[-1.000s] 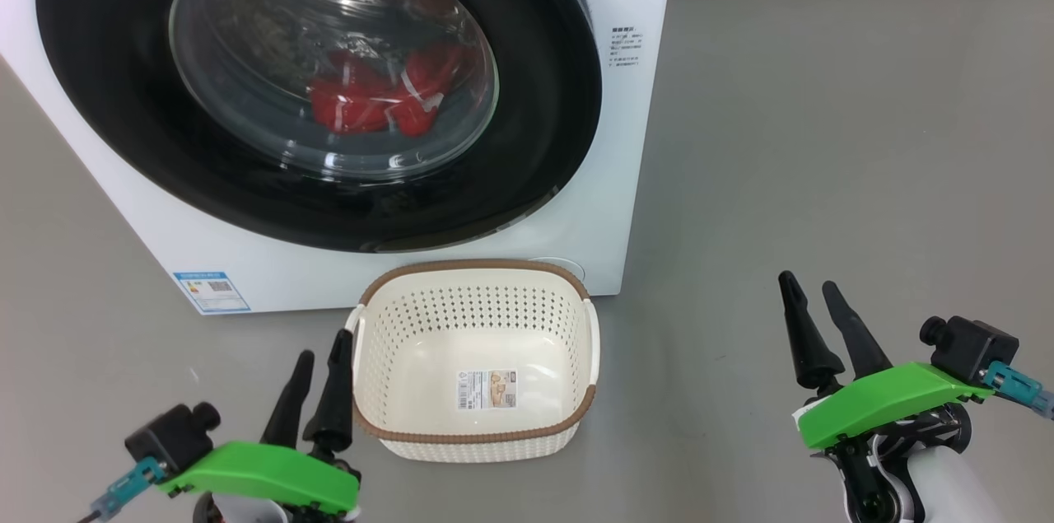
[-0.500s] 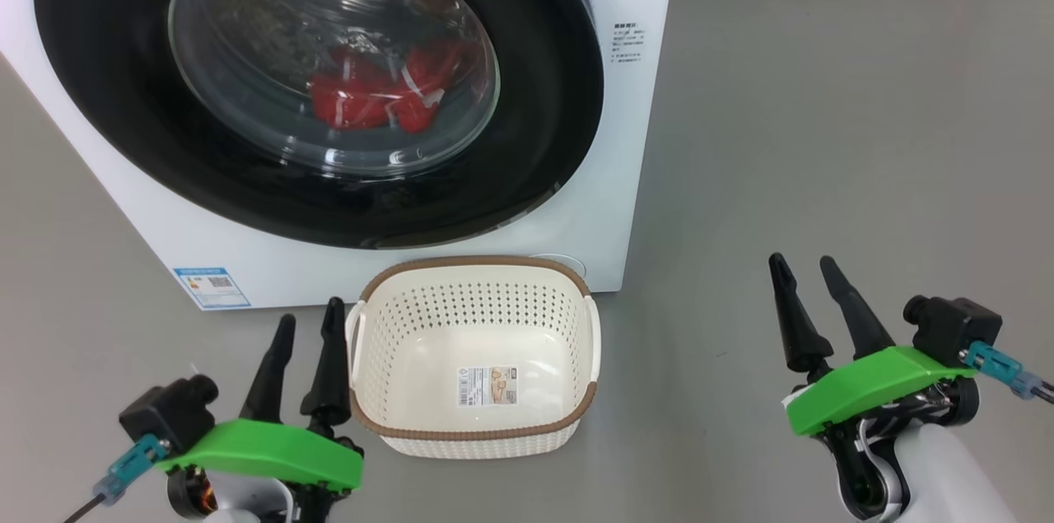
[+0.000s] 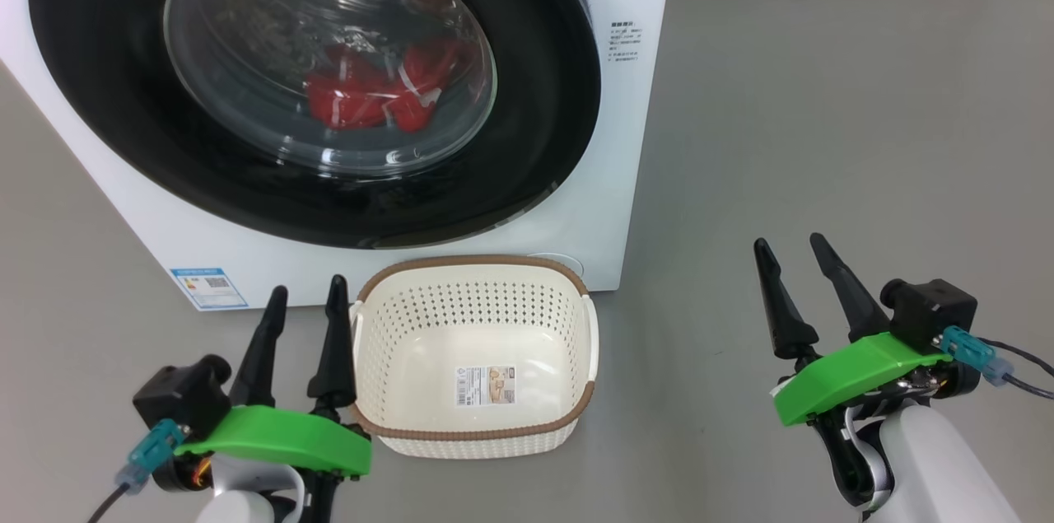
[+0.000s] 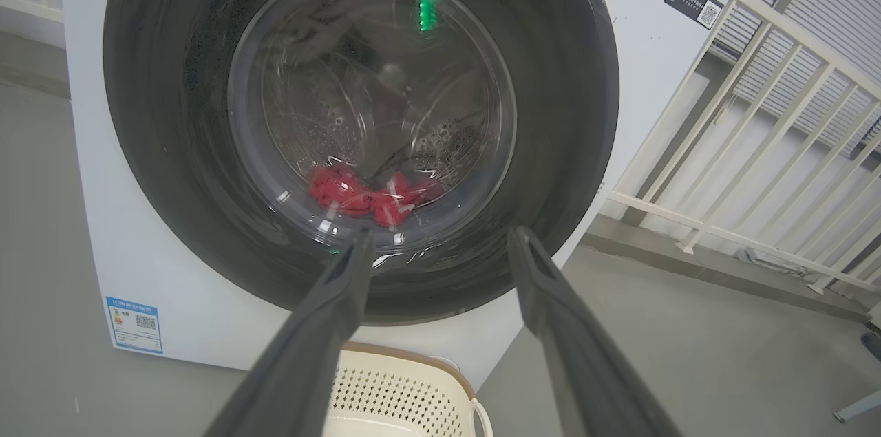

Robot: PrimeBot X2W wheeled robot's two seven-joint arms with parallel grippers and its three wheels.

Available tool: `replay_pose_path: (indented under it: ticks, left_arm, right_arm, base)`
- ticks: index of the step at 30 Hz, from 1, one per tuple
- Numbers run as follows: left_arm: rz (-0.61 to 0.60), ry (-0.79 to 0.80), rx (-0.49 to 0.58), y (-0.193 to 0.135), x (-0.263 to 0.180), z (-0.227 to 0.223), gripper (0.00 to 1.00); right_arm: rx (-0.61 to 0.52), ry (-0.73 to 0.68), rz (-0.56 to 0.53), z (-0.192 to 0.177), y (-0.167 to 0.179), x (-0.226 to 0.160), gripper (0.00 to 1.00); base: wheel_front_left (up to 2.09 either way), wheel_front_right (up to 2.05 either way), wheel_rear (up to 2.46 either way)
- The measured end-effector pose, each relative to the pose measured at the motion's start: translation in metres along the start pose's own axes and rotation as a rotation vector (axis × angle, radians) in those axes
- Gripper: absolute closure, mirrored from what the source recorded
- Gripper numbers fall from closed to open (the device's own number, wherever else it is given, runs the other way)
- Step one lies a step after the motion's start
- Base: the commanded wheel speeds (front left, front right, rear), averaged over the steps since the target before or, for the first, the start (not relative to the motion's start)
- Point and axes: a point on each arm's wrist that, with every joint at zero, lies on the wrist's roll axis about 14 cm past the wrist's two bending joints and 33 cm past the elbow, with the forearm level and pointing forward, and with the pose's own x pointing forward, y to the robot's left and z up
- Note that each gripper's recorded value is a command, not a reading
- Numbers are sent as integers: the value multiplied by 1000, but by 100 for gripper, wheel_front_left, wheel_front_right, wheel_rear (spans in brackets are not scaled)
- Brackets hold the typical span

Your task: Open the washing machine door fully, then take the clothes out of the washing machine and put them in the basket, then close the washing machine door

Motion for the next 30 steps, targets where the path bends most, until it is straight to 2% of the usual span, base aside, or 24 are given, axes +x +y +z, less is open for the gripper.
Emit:
replay_pose_path:
  ticks: [16,30]
  left_arm:
    - [-27,-40,156,-8,2,6,0]
    - [-24,0,167,-5,1,-6,0]
  right_arm:
    - [-195,-21,65,6,13,5,0]
    - [-222,-10,67,3,11,7,0]
  base:
    - [0,0,0]
    - [0,0,0]
